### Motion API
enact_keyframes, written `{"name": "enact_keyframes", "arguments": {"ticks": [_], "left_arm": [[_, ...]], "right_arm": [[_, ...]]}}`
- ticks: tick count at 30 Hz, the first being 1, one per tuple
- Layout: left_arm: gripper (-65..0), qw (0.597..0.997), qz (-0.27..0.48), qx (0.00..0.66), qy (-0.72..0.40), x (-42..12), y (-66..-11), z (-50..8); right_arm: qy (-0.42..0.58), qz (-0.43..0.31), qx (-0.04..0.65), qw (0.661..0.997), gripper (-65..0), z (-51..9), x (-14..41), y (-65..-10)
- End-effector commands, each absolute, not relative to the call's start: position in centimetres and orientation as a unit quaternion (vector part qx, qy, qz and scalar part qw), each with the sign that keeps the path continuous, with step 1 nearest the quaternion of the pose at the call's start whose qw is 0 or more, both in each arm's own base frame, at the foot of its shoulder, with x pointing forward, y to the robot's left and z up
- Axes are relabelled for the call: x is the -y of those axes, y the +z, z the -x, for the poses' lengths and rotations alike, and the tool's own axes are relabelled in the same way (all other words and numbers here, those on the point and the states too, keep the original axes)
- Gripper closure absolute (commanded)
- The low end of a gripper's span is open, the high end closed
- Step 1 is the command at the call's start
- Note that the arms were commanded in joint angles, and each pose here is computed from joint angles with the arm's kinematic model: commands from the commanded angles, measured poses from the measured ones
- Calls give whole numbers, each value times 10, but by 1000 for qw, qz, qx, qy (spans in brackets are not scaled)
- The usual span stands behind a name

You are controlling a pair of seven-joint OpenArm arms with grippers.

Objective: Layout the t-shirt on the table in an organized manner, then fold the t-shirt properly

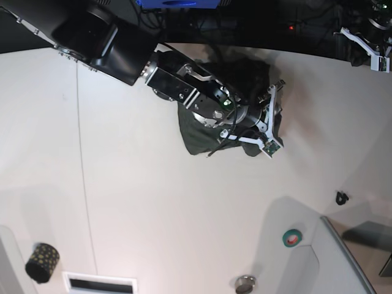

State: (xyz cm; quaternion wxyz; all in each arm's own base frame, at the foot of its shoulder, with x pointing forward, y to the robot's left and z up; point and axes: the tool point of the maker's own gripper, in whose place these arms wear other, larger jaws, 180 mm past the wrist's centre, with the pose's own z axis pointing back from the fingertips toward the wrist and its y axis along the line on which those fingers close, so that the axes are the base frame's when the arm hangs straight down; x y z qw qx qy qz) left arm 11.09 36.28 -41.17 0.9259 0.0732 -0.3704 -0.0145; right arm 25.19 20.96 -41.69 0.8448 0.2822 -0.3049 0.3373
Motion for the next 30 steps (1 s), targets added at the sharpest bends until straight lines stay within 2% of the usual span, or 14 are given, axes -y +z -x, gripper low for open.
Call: {"name": "enact_keyframes", "arguments": {"ticks": [1,2,3,8,14,19,24,26,28,30], "left_arm": [[0,918,-78,388,-23,-367,-400,-118],[0,918,-78,389,-23,-367,-400,-118],[0,917,-78,390,-25,-367,-399,-119],[0,910,-73,407,-17,-363,-398,-134],[0,904,-67,421,-12,-356,-397,-144],[0,903,-66,424,-9,-356,-396,-147],[0,903,-42,426,-32,-334,-401,-157],[0,902,-35,428,-40,-326,-401,-161],[0,903,-27,428,-37,-318,-404,-160],[0,903,-24,428,-32,-315,-406,-159]], "right_arm": [[337,-294,324,834,-132,-259,-222,-402],[347,-290,316,834,-81,-253,-223,-409],[360,-288,310,831,-60,-245,-225,-413],[410,-288,295,813,-62,-214,-237,-421],[416,-287,291,812,-62,-210,-237,-423],[449,-290,283,796,-62,-189,-243,-426],[449,-334,349,752,-59,-198,-244,-362],[403,-330,389,760,-59,-228,-222,-337],[346,-303,414,785,-59,-260,-189,-333],[314,-272,408,813,-59,-282,-161,-343]]}}
